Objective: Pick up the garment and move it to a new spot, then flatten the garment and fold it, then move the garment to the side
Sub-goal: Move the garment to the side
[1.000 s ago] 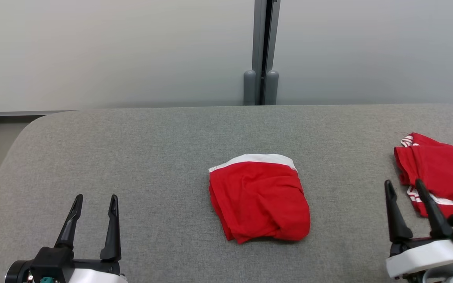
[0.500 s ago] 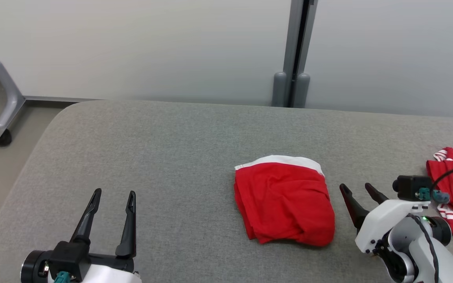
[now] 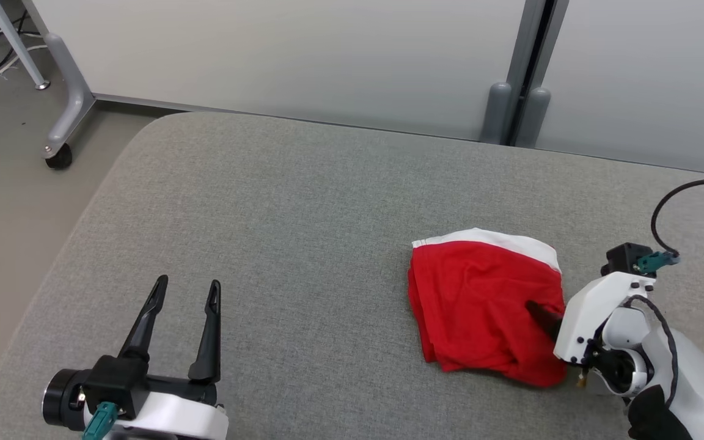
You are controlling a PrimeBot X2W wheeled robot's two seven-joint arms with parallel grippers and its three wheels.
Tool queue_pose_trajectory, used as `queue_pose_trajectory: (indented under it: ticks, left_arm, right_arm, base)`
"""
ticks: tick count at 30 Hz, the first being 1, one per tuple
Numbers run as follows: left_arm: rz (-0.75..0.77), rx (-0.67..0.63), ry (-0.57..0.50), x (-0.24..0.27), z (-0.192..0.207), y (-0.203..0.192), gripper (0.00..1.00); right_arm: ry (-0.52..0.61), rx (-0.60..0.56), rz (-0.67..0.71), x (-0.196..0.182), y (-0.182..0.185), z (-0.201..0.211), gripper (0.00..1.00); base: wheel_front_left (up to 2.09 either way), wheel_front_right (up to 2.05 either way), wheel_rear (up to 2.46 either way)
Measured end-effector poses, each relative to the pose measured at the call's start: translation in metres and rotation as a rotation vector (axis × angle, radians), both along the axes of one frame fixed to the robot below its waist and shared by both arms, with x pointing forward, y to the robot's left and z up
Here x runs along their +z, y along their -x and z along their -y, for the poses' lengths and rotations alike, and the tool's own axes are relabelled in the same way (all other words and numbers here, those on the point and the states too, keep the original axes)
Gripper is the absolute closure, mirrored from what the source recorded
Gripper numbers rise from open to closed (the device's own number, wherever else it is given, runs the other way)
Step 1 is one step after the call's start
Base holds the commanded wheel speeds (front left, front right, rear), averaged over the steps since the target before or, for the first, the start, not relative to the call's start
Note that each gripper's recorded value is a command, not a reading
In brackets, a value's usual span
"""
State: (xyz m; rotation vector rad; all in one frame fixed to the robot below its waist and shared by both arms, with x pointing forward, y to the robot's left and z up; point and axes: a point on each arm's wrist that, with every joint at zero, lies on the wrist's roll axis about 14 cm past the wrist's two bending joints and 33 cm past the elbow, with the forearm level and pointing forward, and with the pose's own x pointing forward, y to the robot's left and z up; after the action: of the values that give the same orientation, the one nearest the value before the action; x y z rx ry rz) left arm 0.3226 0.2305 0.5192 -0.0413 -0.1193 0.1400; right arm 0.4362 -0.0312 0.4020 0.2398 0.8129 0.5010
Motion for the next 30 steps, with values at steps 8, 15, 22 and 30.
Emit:
queue_pose_trajectory:
  ticks: [8,15,22,30]
  left_arm:
    - [-0.006,-0.009,0.002,-0.002,0.001,-0.005,0.00]
    - [0.027,-0.091,0.018,0.007,0.023,-0.019,0.00]
    - [0.068,-0.282,0.023,0.020,0.081,-0.042,0.00]
    - [0.082,-0.533,0.058,0.024,0.165,-0.070,0.00]
  right_arm:
    - [-0.042,0.007,-0.029,-0.003,0.007,-0.011,1.00]
    - [-0.054,-0.047,0.091,0.019,-0.003,0.012,1.00]
    - [-0.036,-0.116,0.188,0.045,-0.006,0.053,1.00]
    - [0.006,-0.220,0.276,0.070,-0.004,0.114,1.00]
  base:
    - [0.00,0.00,0.00]
    - [0.00,0.00,0.00]
    - [0.00,0.00,0.00]
    - [0.00,0.00,0.00]
